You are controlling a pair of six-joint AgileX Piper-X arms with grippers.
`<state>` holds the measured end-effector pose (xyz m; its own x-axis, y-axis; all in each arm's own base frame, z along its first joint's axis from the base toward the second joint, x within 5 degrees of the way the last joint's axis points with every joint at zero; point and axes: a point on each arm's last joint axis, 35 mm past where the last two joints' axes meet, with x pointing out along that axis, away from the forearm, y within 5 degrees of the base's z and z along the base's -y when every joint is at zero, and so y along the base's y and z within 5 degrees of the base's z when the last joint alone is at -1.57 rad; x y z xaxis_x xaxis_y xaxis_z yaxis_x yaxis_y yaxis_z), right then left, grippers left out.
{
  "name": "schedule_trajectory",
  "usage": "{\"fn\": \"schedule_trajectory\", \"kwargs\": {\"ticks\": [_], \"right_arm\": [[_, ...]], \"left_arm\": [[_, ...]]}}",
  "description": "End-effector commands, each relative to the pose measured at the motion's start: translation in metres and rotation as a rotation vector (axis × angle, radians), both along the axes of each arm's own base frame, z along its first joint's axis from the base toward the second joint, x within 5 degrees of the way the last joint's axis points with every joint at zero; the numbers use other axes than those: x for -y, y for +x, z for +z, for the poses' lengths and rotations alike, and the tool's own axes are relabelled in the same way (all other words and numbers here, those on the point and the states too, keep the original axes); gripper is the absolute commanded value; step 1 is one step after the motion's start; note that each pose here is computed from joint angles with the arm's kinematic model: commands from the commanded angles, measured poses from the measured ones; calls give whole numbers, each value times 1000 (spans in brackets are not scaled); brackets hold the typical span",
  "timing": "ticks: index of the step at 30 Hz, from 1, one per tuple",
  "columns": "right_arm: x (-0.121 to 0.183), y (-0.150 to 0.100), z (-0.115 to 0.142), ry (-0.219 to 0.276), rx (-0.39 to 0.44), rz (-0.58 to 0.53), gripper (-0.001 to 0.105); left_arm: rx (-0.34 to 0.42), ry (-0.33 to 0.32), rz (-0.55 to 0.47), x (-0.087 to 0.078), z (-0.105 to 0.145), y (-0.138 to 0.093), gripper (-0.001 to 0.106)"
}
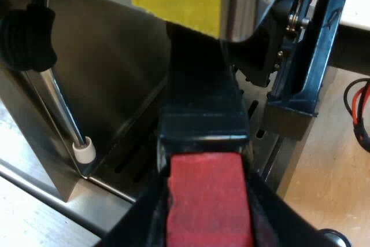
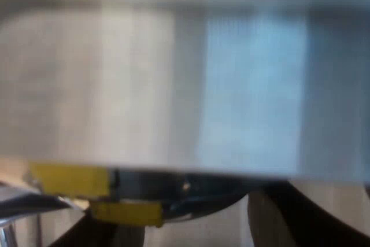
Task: Put the handle in the coffee machine
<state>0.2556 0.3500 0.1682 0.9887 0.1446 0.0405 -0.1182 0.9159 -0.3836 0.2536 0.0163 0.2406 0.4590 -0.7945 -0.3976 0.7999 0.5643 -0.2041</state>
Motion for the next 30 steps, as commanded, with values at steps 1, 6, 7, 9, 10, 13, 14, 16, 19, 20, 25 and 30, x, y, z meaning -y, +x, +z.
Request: {"fn": "schedule_trajectory", "kwargs": {"ticks": [1, 6, 7, 9, 10, 13, 14, 16, 19, 20, 25, 30], "right_arm": [[-1, 1, 12, 45, 39, 6, 44], [-1, 1, 12, 49, 39, 7, 44], [-1, 1, 12, 49, 39, 7, 44], [0, 1, 14, 65, 49, 7, 44], [0, 1, 15, 69, 52, 6, 44], [0, 0, 17, 93, 67, 6, 44], [0, 0, 18, 94, 67, 6, 44], [0, 0, 18, 93, 67, 6, 44], [0, 0, 18, 93, 67, 6, 44], [0, 0, 18, 93, 67, 6, 44], [0, 0, 18, 93, 67, 6, 44], [0, 0, 18, 93, 67, 6, 44]], "left_arm": [[139, -172, -158, 3, 27, -1, 0], [138, -168, -155, 3, 27, 0, 0], [138, -168, -155, 3, 27, 0, 0], [138, -168, -155, 3, 27, 0, 0], [138, -165, -152, 3, 27, 0, 0], [131, -117, -110, 2, 26, 1, 0], [131, -104, -101, 2, 25, 1, 0], [133, -97, -97, 2, 25, 1, 0], [133, -99, -98, 2, 25, 1, 0], [133, -99, -98, 2, 25, 1, 0], [134, -102, -101, 2, 25, 1, 25], [134, -102, -101, 2, 25, 1, 62]]}}
